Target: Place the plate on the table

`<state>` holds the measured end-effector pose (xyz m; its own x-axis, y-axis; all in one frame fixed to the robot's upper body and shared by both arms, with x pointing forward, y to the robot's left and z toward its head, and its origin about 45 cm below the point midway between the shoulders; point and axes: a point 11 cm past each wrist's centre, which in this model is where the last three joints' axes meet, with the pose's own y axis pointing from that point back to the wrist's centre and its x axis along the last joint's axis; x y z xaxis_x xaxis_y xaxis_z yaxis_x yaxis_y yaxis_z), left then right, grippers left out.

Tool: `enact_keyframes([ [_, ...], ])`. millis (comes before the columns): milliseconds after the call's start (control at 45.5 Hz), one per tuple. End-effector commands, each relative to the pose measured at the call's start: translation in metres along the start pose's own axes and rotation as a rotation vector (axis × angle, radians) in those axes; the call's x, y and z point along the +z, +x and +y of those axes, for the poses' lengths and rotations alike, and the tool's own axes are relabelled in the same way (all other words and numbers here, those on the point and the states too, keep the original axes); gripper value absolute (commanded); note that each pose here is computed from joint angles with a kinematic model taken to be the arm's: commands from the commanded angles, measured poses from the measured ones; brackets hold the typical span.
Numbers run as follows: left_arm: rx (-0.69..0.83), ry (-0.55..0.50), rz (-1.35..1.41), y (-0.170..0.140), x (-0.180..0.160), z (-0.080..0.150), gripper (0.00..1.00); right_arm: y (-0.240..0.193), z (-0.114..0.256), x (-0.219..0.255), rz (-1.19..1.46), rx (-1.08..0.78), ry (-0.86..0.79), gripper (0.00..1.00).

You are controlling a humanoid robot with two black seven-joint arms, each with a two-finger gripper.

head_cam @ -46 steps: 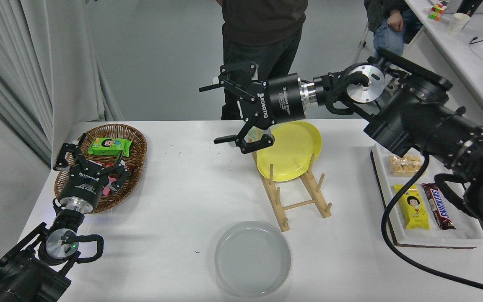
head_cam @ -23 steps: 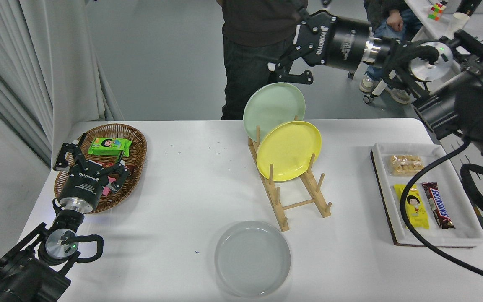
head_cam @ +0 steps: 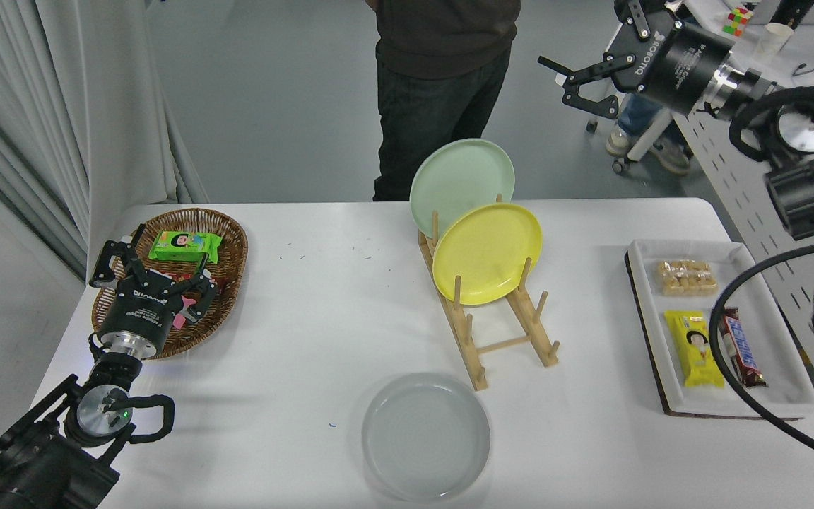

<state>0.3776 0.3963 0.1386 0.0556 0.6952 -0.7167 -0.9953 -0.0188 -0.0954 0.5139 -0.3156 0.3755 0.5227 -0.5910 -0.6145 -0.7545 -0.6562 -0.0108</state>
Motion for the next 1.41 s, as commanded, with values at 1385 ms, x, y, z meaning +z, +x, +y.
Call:
enact_keyframes([
  [1385,0.000,0.000,0.001,0.000,0.000,0.000,0.98,0.127,0.164,0.231,-0.152,0.473,0.167,1.00],
])
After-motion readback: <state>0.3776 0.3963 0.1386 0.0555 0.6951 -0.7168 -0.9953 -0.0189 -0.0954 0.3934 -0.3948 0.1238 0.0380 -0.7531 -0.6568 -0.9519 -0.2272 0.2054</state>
